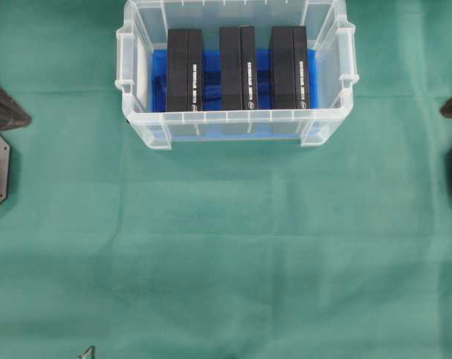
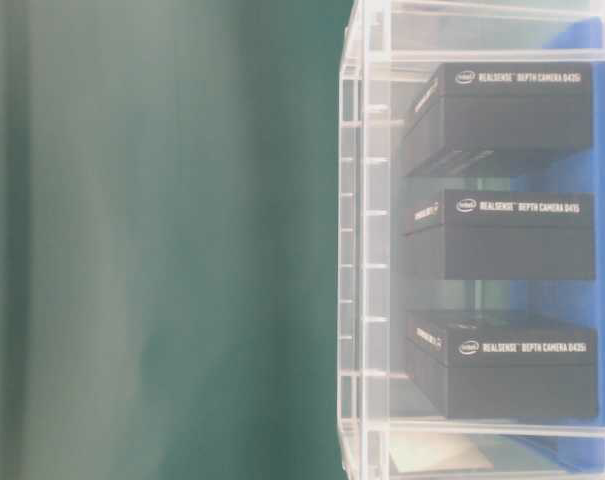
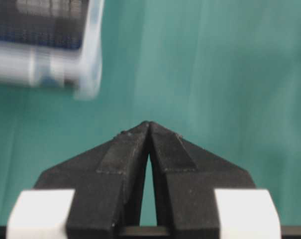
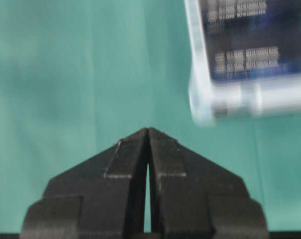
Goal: Take the box out of the case with both arms.
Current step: 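Raise both grippers from the rest pose toward the bin, then move both open grippers above the bin's left and right box pairs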
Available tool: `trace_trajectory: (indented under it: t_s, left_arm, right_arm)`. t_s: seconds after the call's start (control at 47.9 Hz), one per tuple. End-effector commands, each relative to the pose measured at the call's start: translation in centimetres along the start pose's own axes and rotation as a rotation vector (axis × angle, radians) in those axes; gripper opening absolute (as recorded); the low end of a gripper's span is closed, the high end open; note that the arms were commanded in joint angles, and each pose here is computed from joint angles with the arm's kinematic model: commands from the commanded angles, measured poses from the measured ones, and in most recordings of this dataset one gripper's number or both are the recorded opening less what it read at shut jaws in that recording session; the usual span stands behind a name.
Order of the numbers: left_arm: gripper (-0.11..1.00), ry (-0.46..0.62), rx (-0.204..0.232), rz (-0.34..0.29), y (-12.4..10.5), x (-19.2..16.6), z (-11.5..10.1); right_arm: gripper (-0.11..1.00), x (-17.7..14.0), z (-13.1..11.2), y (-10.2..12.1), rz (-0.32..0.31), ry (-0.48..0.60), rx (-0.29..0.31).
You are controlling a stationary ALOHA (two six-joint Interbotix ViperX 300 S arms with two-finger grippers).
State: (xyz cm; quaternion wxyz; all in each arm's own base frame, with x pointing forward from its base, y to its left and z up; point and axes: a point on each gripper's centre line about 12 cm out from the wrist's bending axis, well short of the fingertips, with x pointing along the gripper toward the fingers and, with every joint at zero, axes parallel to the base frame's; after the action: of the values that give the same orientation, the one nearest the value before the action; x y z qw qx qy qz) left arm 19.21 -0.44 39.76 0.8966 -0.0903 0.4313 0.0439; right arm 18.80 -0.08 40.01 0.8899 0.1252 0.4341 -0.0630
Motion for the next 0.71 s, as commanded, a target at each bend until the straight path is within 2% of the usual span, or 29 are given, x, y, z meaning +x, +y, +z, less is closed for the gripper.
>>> trace_trajectory:
  t_s: [0.0, 0.125, 0.23, 0.376, 0.459, 0.564, 0.626, 0.689]
  left_arm:
    - [0.00, 0.102, -0.007, 0.022, -0.1, -0.6, -0.1]
    - [0.00, 0.193, -0.020, 0.043, -0.2, -0.4, -0.5]
    - [0.00, 0.227, -0.021, 0.052, -0.1, -0.3, -0.7]
    - [0.00, 0.233, -0.030, 0.055, -0.1, -0.3, -0.8]
    - [0.00, 0.233, -0.056, 0.058, -0.1, -0.3, -0.8]
    - [0.00, 0.229, -0.178, 0.080, 0.0, -0.4, -0.8]
    - [0.00, 0.231, -0.285, 0.098, 0.2, -0.4, -0.9]
    - [0.00, 0.233, -0.405, 0.117, 0.2, -0.4, -1.0]
  right_arm:
    - [0.00, -0.2, -0.3, -0.2, -0.043, 0.131, 0.003]
    - [0.00, 0.3, -0.9, -0.6, -0.104, 0.291, 0.001]
    - [0.00, 0.8, -1.3, -0.9, -0.153, 0.379, -0.003]
    - [0.00, 1.3, -1.1, -1.1, -0.185, 0.401, -0.003]
    - [0.00, 1.2, -1.0, -1.3, -0.199, 0.393, 0.015]
    - [0.00, 0.9, -0.9, -1.3, -0.216, 0.373, 0.097]
    - [0.00, 0.6, -0.8, -1.3, -0.239, 0.352, 0.201]
    - [0.00, 0.5, -0.7, -1.4, -0.267, 0.333, 0.330]
